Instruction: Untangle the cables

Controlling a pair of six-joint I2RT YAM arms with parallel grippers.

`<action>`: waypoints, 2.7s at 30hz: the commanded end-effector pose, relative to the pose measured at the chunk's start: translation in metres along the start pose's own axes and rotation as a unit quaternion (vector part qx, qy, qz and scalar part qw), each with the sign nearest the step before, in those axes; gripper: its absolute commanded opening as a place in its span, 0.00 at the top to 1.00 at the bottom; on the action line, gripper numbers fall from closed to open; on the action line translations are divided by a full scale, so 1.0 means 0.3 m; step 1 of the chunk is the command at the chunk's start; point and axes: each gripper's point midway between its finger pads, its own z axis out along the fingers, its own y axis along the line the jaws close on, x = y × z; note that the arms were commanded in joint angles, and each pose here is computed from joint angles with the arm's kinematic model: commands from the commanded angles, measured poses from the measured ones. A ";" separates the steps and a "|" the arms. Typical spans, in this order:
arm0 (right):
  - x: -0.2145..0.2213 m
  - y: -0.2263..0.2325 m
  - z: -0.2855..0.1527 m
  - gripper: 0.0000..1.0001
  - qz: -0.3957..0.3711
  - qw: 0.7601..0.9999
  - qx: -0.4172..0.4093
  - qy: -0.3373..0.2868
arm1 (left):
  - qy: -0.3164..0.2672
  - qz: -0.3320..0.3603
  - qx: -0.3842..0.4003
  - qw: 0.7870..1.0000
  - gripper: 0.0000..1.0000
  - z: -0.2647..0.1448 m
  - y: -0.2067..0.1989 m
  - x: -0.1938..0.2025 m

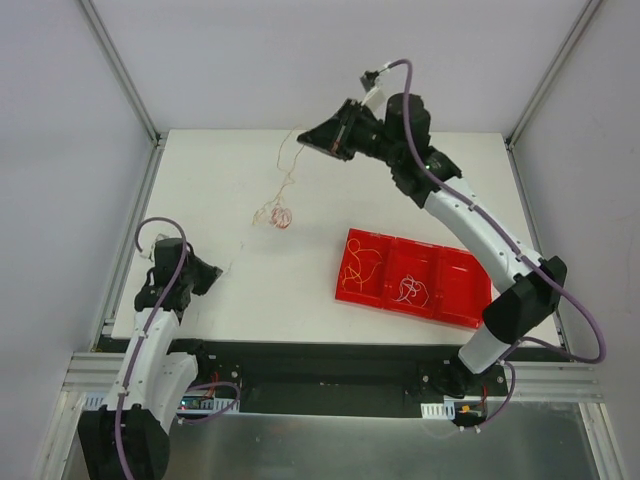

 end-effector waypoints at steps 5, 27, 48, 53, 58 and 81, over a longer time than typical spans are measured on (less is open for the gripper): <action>-0.171 0.390 -0.109 1.00 -0.065 0.990 -0.122 -0.034 | -0.049 -0.042 -0.118 0.991 1.00 -0.035 0.171 -0.044; -0.066 0.406 -0.086 1.00 -0.067 0.987 -0.144 -0.004 | 0.057 0.134 0.128 0.981 0.21 -0.068 -0.248 -0.063; -0.033 0.503 -0.126 1.00 -0.070 0.983 -0.171 -0.007 | -0.083 0.280 0.396 0.871 0.11 -0.266 -0.580 0.040; -0.014 0.524 -0.137 1.00 -0.073 0.982 -0.176 -0.009 | -0.108 0.296 0.397 0.862 0.07 -0.226 -0.601 0.025; -0.014 0.556 -0.145 1.00 -0.075 0.980 -0.184 -0.012 | -0.065 0.262 0.393 0.879 0.36 -0.154 -0.611 0.059; -0.060 0.637 -0.332 1.00 -0.146 0.974 -0.163 -0.052 | 0.021 0.120 0.047 0.991 1.00 0.160 -0.069 0.074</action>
